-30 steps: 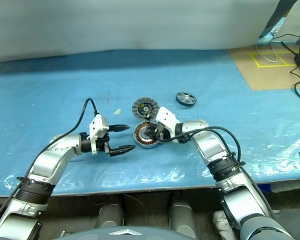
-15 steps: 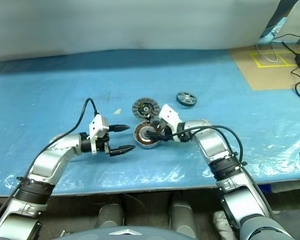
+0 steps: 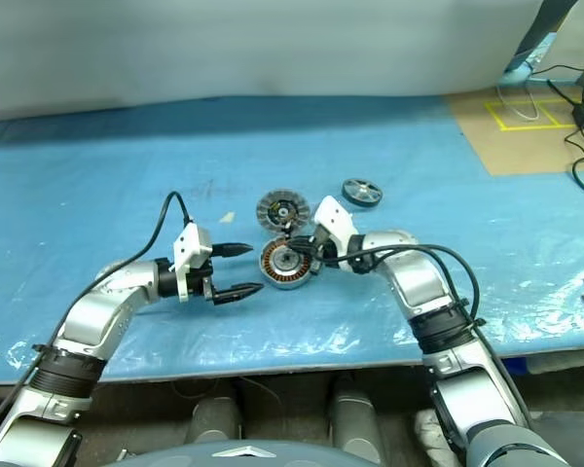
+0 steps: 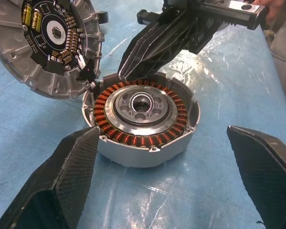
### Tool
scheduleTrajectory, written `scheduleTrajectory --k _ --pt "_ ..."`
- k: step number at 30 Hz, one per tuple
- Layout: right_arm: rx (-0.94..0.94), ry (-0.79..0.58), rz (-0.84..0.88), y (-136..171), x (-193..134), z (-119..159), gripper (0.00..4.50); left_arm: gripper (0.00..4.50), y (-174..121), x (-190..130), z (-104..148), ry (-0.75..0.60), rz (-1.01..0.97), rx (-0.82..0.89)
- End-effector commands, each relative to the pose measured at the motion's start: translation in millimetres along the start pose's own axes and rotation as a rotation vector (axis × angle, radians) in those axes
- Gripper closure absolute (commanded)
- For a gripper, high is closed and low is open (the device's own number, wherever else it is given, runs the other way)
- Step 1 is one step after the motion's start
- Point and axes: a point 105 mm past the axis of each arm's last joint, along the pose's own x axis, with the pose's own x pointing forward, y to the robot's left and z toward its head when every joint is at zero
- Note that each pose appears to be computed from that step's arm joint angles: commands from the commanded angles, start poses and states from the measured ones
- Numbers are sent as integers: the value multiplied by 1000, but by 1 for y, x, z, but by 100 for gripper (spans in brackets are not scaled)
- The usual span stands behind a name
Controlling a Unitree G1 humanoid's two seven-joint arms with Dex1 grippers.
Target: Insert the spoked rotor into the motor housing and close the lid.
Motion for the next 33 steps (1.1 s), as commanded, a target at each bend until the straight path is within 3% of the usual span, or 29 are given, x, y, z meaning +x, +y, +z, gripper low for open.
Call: scheduleTrajectory --k 1,4,13,22,26,33 --pt "-22 -10 10 2 2 5 447 0 -1 0 8 -26 -12 29" --pt "-27 8 25 5 2 1 447 0 -2 0 7 -24 -11 27" --pt "-105 237 -14 -1 -2 -56 447 0 -2 0 5 -23 -10 30" --pt "-187 398 28 6 -9 -89 447 0 -2 1 5 -25 -17 31" --pt "-122 401 11 1 -15 -89 447 0 -1 1 5 -24 -18 33" --pt "-172 410 -59 -11 -12 -90 447 0 -2 3 4 -26 -24 32"
